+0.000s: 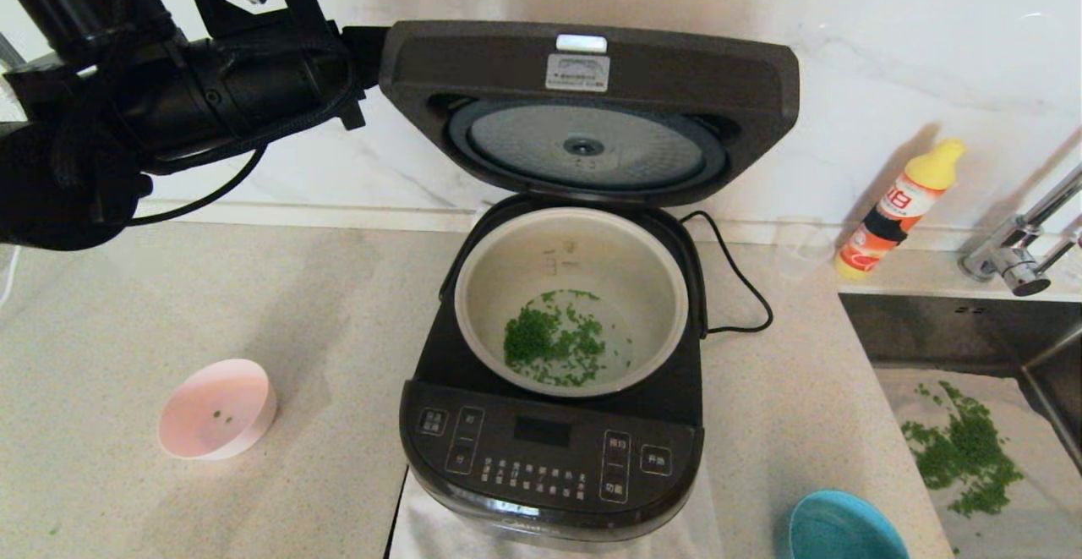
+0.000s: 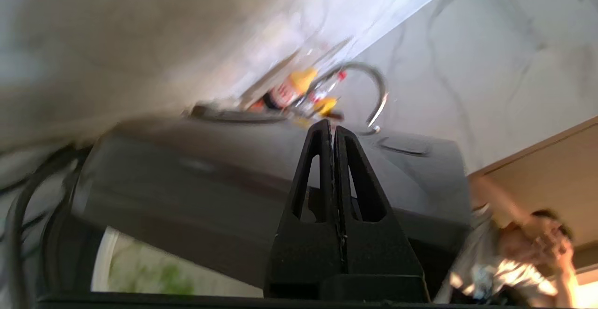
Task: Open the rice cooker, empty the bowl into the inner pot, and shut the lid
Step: Close the rice cooker
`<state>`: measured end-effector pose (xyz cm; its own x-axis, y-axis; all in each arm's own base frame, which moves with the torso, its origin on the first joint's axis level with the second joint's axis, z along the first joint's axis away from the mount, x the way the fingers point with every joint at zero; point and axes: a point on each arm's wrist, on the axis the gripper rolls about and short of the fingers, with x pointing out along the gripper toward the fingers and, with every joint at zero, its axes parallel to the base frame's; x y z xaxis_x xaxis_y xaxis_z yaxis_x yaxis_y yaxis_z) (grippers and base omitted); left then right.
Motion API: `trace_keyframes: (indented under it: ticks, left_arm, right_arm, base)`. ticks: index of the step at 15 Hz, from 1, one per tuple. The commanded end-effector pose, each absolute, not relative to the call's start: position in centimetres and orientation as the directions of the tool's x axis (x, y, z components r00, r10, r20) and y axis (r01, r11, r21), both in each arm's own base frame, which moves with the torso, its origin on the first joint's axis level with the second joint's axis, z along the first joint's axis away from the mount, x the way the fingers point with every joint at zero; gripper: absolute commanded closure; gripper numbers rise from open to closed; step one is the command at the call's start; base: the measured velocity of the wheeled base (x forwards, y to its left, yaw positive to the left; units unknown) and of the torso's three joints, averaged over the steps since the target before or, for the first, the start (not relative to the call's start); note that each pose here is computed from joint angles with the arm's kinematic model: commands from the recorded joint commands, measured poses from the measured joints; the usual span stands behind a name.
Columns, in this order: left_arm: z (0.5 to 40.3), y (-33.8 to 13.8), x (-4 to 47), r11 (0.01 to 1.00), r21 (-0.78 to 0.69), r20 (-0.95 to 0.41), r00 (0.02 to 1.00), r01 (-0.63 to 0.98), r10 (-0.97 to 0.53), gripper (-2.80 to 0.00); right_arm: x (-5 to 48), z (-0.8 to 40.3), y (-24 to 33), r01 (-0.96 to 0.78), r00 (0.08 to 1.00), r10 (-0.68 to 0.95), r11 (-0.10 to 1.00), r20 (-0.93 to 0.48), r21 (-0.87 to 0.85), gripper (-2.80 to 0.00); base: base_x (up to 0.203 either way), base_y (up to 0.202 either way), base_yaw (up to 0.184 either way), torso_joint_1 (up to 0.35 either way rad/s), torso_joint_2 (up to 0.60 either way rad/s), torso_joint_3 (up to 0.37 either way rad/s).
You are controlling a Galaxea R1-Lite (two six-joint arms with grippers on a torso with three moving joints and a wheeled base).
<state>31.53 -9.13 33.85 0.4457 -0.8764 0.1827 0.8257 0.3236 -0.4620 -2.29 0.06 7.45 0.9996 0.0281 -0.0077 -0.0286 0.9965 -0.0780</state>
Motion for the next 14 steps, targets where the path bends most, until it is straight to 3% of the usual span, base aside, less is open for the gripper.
trace_keyframes:
  ticks: [1, 14]
  left_arm:
    - [32.7, -8.8, 30.1, 0.338, -0.461, 0.153, 0.448, 0.821, -0.881, 0.00]
    - [25.0, -7.4, 24.2, 0.422, -0.463, -0.026, 0.464, 0.780, -0.885, 0.00]
  right_arm:
    - [-2.3, 7.5, 0.1, -0.030, 1.000, 0.029, 0.996, -0.008, -0.079, 0.00]
    - [-2.3, 7.5, 0.1, -0.030, 1.000, 0.029, 0.997, -0.008, -0.078, 0.00]
  base:
    - [0.000, 0.000, 0.000, 0.000, 0.00, 0.000]
    - [0.000, 0.000, 0.000, 0.000, 0.00, 0.000]
